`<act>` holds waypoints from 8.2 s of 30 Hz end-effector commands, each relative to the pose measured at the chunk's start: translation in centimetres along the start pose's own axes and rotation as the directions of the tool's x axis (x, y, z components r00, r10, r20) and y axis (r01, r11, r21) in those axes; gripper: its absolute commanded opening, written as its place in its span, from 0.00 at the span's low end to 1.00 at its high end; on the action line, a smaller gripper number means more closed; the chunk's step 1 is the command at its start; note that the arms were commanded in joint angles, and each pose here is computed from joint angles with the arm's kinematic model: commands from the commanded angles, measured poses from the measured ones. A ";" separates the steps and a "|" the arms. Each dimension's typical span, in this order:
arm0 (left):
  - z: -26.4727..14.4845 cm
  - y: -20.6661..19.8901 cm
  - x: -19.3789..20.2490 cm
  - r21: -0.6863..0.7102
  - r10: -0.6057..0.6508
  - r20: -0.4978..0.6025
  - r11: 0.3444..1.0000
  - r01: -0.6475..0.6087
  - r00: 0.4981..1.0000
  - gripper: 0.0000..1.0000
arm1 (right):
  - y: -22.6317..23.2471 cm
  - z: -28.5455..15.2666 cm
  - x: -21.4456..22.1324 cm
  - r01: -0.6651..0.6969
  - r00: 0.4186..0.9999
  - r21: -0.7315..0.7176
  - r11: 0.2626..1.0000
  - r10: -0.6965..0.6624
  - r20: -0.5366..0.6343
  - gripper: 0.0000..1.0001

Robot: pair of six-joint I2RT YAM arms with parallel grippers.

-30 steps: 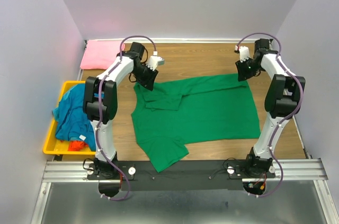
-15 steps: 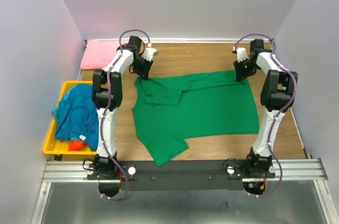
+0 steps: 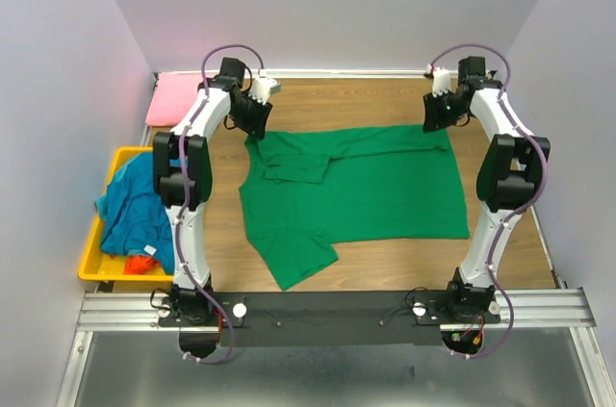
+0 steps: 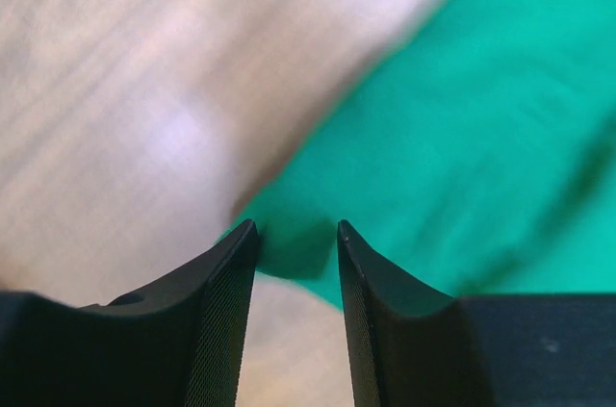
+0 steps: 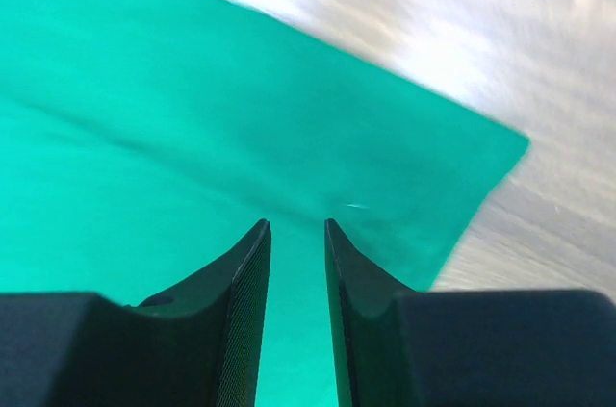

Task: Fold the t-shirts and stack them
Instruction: Fold the tshirt

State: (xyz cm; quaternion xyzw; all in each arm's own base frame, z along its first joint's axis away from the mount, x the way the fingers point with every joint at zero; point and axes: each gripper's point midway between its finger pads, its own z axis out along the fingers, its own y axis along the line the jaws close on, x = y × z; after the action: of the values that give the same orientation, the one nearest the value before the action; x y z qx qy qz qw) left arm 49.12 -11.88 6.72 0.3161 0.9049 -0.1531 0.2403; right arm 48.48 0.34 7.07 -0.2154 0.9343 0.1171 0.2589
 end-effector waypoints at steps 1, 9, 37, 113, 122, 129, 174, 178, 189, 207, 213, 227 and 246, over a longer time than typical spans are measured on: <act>-6.1 -5.5 -1.9 0.141 0.029 0.140 0.989 -0.048 0.990 0.45 | 7.9 -3.7 -5.2 0.023 0.989 -0.166 0.986 0.001 0.148 0.36; -5.5 -11.8 5.3 0.351 -0.143 0.034 0.928 0.122 0.989 0.43 | 21.2 0.5 -6.5 -0.003 0.994 -0.400 0.916 0.045 0.095 0.36; -1.4 -8.6 7.6 0.299 -0.279 0.002 0.917 0.266 0.960 0.41 | 33.0 8.6 1.3 -0.174 0.981 -0.427 0.887 0.121 -0.149 0.45; -2.2 -17.1 11.3 0.417 -0.165 -0.119 0.887 0.200 0.979 0.02 | 30.5 5.5 2.7 -0.040 0.989 -0.344 0.938 -0.012 -0.149 0.01; -4.1 -17.5 10.8 0.477 -0.100 -0.095 0.869 0.134 0.990 0.33 | 30.0 4.7 3.2 0.019 0.979 -0.361 0.932 -0.091 -0.182 0.44; -7.3 -13.8 4.3 0.364 -0.090 0.105 0.930 0.046 0.990 0.37 | 24.4 -0.2 1.2 0.050 0.992 -0.310 0.950 -0.083 -0.096 0.57; -10.2 4.0 -13.6 -0.209 0.190 0.389 0.971 -0.115 0.901 0.59 | -0.8 -1.4 -7.5 0.043 0.989 0.121 0.992 -0.059 0.138 0.92; -14.6 0.6 -13.2 -0.212 0.278 0.426 0.956 -0.204 0.861 0.84 | 1.9 -6.6 -7.3 0.165 0.970 0.101 0.981 -0.180 0.161 0.95; -13.9 -10.1 2.5 0.092 0.508 0.187 0.843 -0.530 0.841 0.98 | 9.6 -11.3 8.5 0.373 0.903 -0.190 0.908 -0.402 -0.151 0.84; -9.0 -17.8 13.7 0.209 0.638 0.041 0.747 -0.631 0.769 0.85 | 7.6 -8.0 20.2 0.500 0.785 -0.112 0.859 -0.504 -0.360 0.51; -8.6 -17.9 13.8 0.225 0.640 0.035 0.743 -0.630 0.767 0.84 | 6.8 -7.1 20.9 0.518 0.767 -0.102 0.849 -0.514 -0.384 0.47; -7.6 -19.9 16.2 0.314 0.653 0.002 0.719 -0.620 0.757 0.79 | 6.4 -6.2 23.1 0.542 0.728 -0.122 0.831 -0.537 -0.426 0.41; -3.9 -22.1 19.6 0.317 0.717 -0.115 0.683 -0.659 0.688 0.75 | 5.8 -5.6 22.9 0.531 0.736 -0.097 0.842 -0.515 -0.439 0.12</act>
State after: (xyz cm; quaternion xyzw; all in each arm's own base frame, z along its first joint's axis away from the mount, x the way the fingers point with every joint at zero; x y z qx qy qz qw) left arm 19.09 -17.14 2.69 0.6825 0.7043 -0.1497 0.1252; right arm 25.86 -3.96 1.36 -0.4872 0.8697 -0.0310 0.0729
